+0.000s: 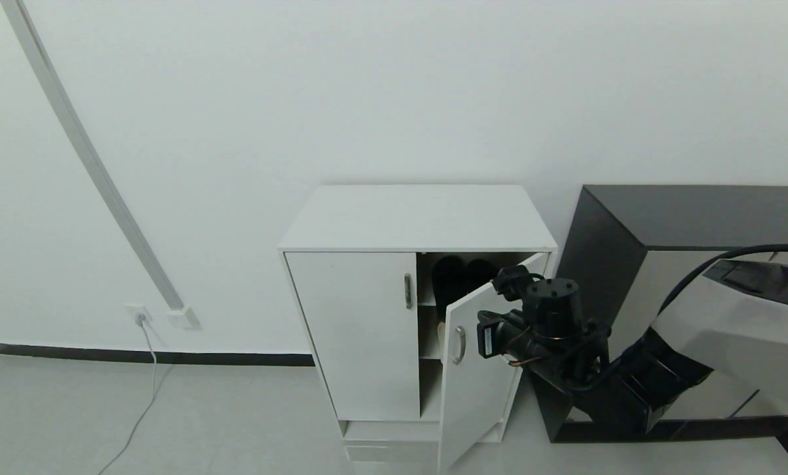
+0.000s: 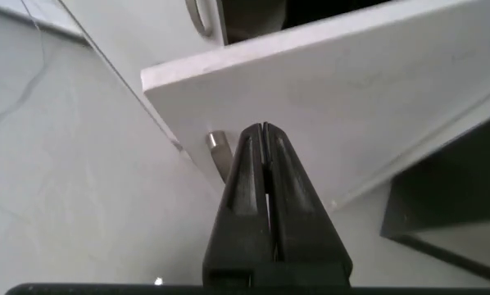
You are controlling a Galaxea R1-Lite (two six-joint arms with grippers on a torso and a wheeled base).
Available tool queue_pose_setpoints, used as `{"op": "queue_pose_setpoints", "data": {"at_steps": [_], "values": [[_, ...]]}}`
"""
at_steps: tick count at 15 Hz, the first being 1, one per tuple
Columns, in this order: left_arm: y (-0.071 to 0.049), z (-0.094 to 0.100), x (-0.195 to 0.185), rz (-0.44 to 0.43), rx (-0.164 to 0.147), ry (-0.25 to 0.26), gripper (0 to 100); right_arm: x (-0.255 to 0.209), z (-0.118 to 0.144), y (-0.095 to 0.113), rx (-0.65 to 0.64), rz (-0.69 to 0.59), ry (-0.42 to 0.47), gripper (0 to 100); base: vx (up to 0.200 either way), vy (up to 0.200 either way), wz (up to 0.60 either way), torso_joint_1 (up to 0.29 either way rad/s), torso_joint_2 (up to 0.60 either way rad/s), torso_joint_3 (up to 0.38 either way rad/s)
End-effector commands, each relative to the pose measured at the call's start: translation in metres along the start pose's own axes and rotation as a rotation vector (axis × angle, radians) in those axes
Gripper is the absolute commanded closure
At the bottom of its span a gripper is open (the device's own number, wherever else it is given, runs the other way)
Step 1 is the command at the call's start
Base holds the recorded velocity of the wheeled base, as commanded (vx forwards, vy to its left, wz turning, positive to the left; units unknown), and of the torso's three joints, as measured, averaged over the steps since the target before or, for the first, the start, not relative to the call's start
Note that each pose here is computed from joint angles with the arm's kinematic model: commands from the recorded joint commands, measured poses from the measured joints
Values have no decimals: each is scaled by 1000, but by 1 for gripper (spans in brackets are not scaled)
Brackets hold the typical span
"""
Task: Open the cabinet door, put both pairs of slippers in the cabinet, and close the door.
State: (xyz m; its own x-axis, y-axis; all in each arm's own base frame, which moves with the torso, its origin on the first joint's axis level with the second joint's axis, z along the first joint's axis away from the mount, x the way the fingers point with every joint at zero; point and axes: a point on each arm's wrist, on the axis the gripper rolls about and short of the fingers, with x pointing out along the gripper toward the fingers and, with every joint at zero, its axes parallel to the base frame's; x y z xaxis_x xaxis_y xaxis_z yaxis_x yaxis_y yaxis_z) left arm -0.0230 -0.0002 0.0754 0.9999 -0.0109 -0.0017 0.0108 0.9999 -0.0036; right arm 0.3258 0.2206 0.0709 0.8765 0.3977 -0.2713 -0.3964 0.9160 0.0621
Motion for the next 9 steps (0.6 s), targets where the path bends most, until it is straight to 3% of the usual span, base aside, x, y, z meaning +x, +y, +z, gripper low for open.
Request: {"op": "queue_pose_setpoints", "data": {"at_steps": [1, 4, 6, 9], "values": [[0, 0, 0, 0, -1, 1, 100, -9, -2, 0, 3, 28, -13, 100, 0, 0, 0, 0, 0, 0], [0, 0, 0, -1, 1, 1, 100, -46, -6, -3, 2, 96, -17, 100, 0, 0, 0, 0, 0, 0], [0, 0, 0, -1, 2, 1, 100, -88, -14, -9, -7, 157, 14, 100, 200, 0, 0, 0, 2, 5], [0, 0, 0, -1, 4, 1, 100, -113, -26, -10, -17, 189, 36, 100, 200, 0, 0, -4, -2, 1]]}}
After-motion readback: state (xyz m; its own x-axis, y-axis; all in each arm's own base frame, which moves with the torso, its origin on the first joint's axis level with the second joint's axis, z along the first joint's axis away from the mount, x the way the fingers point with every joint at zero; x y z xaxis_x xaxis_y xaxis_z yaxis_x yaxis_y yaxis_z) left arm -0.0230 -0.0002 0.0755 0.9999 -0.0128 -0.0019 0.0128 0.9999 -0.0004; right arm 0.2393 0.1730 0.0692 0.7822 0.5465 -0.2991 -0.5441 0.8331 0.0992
